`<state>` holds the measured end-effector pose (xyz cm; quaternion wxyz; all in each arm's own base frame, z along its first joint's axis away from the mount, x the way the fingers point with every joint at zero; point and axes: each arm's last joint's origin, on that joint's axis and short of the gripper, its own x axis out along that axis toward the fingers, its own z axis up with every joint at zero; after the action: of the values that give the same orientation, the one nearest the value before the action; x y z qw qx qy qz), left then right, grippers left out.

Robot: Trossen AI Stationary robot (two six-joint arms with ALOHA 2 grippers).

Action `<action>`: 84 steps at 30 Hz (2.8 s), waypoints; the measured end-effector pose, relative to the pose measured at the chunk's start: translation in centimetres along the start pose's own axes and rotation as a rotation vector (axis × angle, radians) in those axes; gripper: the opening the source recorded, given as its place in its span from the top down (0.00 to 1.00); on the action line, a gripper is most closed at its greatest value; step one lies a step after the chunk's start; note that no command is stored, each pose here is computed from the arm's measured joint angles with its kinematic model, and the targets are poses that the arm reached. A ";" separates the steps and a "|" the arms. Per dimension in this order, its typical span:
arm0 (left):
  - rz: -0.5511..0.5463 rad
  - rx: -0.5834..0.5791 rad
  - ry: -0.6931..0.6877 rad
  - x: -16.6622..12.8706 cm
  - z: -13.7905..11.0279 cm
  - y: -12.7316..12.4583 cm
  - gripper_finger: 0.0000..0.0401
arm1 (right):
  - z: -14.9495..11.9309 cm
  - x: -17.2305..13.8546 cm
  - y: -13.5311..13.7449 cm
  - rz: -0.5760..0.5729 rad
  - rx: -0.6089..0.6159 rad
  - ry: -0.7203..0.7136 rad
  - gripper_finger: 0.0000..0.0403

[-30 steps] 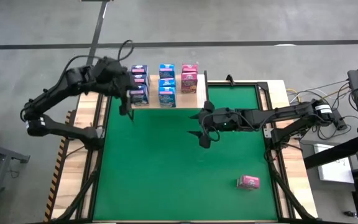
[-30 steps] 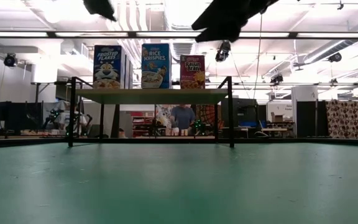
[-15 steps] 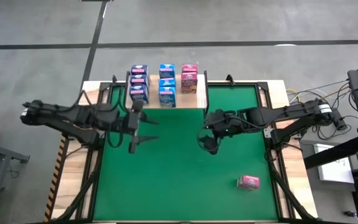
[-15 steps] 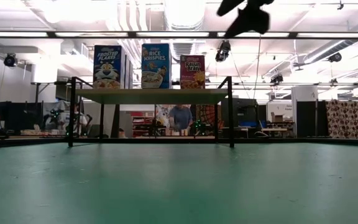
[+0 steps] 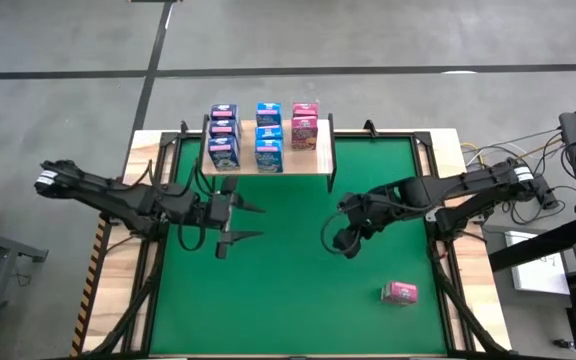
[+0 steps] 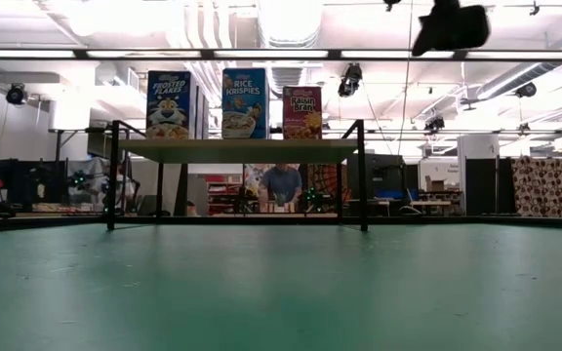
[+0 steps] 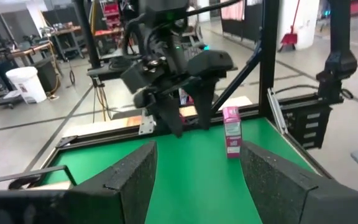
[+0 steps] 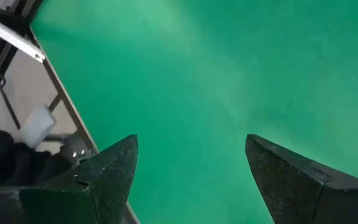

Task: Stack cereal on shelf
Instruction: Put the pink cereal box on the shelf aligned with the other pink boxes

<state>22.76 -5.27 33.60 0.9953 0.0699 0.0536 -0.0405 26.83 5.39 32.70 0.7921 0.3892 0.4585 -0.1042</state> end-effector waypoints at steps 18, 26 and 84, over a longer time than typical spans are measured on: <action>0.003 -0.168 -0.141 0.3 -5.3 -0.7 0.47 | -4.2 3.6 4.7 -0.052 -0.163 0.077 0.29; -0.019 -0.226 -0.176 0.0 -6.3 -1.1 0.47 | -7.0 5.4 6.9 -0.310 -0.419 0.253 0.29; -0.064 -0.276 -0.175 0.7 -6.6 -2.4 0.47 | -21.6 -0.5 -2.8 -0.202 -0.489 0.084 0.29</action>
<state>22.54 -6.72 26.71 0.9945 -0.0730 -0.0262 -0.0702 11.13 18.76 25.67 0.8285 0.1427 0.5389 -0.0525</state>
